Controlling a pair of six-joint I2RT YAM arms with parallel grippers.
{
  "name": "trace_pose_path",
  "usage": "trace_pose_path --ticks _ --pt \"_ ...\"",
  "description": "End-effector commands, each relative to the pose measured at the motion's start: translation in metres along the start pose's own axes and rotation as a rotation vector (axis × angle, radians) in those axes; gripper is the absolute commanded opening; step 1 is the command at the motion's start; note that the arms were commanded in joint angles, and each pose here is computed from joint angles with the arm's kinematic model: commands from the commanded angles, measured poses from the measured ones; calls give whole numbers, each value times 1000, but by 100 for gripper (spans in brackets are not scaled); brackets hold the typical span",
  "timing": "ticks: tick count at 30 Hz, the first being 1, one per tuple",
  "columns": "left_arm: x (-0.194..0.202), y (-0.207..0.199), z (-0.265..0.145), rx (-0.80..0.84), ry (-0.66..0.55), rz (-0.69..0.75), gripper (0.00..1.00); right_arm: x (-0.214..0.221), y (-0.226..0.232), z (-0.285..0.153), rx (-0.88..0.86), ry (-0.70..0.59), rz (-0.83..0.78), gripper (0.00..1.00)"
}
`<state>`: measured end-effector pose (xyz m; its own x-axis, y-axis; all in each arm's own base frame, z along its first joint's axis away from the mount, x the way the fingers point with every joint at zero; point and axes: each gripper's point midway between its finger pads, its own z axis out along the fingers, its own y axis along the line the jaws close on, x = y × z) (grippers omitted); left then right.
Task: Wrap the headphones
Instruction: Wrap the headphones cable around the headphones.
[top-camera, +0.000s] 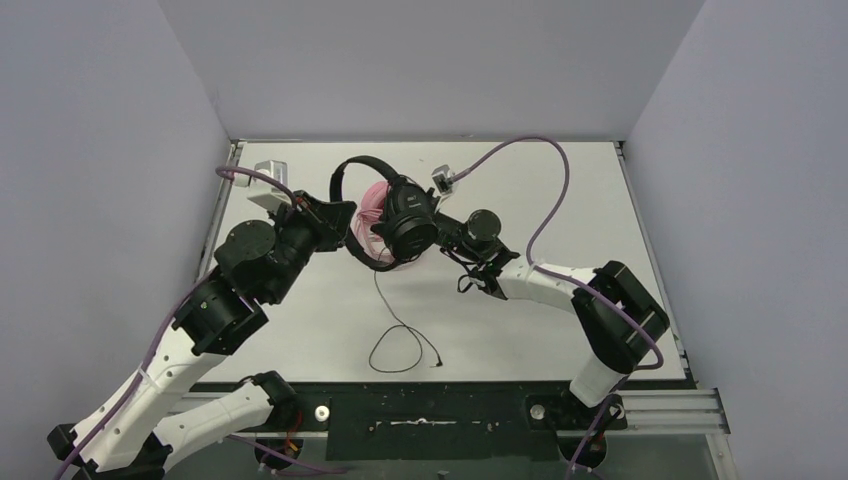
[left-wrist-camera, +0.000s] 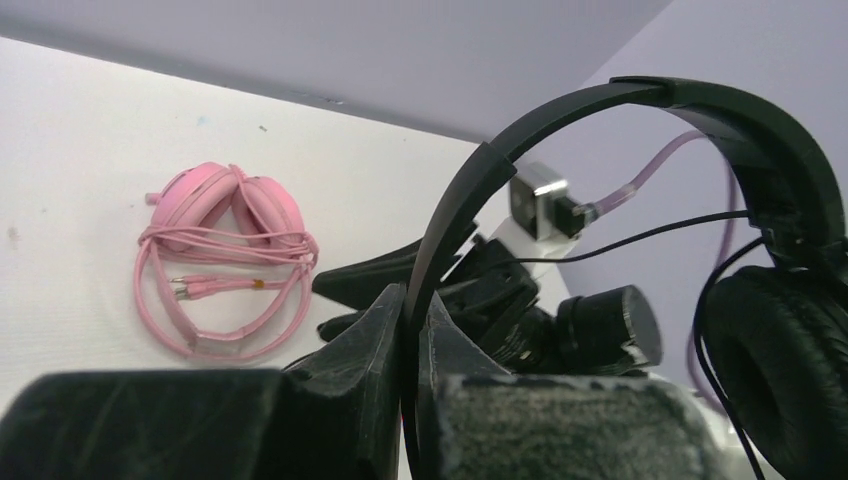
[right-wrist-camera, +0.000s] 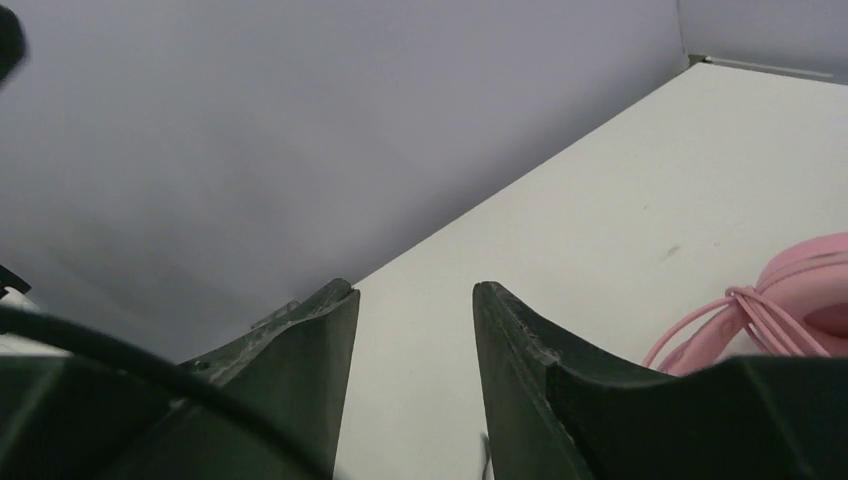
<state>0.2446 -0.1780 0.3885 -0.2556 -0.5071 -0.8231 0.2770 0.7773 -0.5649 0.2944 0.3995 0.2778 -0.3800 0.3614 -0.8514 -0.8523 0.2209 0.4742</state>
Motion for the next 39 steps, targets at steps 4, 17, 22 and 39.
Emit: trace_pose_path --ticks 4,17,22,39 --pt "-76 -45 -14 142 -216 -162 0 0 10 -3 -9 -24 -49 53" --pt "-90 -50 -14 135 -247 -179 0 18 -8 4 30 -30 -34 47" --pt "-110 -46 -9 86 -328 -189 0 47 -17 0 61 25 51 25" --pt "-175 4 22 -322 -685 107 0 134 27 -58 203 536 70 0"
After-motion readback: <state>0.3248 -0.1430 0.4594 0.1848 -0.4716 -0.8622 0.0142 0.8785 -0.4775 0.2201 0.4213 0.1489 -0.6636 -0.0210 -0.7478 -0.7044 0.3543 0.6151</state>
